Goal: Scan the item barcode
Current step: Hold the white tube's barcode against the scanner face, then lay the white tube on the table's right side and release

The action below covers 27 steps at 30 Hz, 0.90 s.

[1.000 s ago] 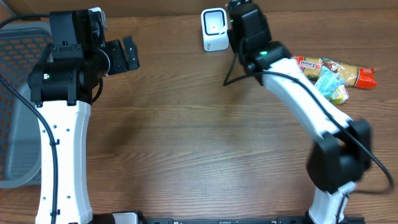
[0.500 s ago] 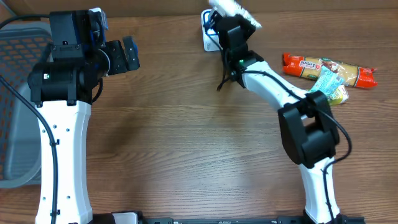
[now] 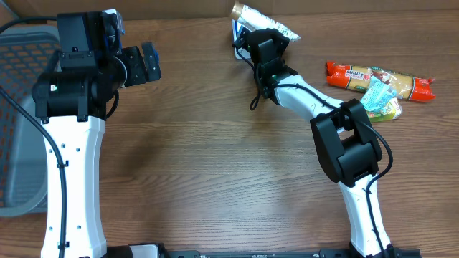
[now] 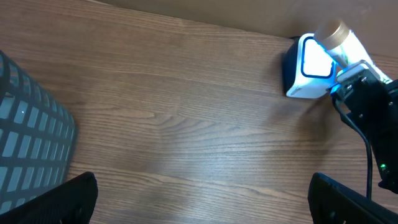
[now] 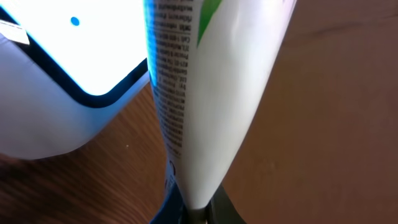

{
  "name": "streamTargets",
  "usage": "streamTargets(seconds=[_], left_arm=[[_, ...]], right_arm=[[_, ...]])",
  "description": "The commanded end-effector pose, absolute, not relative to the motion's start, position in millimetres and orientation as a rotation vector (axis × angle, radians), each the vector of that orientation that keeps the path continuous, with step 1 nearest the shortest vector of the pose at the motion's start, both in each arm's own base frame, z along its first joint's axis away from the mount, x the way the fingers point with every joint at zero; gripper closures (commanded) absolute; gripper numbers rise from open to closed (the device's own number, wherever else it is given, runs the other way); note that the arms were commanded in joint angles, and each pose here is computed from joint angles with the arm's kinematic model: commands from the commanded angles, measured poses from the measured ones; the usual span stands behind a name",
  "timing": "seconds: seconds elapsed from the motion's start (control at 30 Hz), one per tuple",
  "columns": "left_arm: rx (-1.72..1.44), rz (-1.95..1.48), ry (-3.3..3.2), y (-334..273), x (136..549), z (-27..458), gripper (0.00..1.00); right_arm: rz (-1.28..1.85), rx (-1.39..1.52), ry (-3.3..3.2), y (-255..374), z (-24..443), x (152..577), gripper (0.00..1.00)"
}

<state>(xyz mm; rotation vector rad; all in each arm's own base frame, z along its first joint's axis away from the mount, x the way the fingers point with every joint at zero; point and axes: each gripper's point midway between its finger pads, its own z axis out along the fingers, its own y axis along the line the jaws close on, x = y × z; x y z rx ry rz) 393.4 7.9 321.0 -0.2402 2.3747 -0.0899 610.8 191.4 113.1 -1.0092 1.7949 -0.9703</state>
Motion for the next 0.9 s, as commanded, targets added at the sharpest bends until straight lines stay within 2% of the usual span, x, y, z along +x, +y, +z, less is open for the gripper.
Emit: streamTargets(seconds=[0.0,0.13,0.33,0.5,0.57,0.63,0.7,0.87], left_arm=[[-0.241,-0.082,2.373,8.8,395.0,321.3,0.00],[-0.241,-0.082,2.372,8.8,395.0,321.5,0.00],[-0.241,-0.082,2.372,8.9,395.0,321.5,0.00],[-0.241,-0.082,2.372,8.9,395.0,321.5,0.00],[-0.241,-0.082,2.373,8.8,395.0,321.3,0.00],[-0.241,-0.082,2.372,8.8,395.0,321.5,0.00],[-0.241,-0.082,2.372,8.9,395.0,321.5,0.00],[-0.241,-0.082,2.372,8.9,395.0,321.5,0.00]], right_arm=[[-1.008,-0.872,1.756,188.7,155.2,613.4,0.96],[-1.021,-0.755,1.761,199.1,175.3,599.4,0.96],[-0.862,-0.642,1.753,229.4,235.6,565.9,0.96],[-0.498,-0.611,1.933,248.6,253.7,511.3,0.96],[-0.197,-0.533,2.094,251.9,252.9,477.9,0.96],[-0.033,-0.452,2.202,247.0,250.8,459.0,0.96],[0.107,-0.246,2.384,219.8,240.1,435.8,0.96],[0.057,0.574,2.605,111.8,195.0,414.0,0.96]])
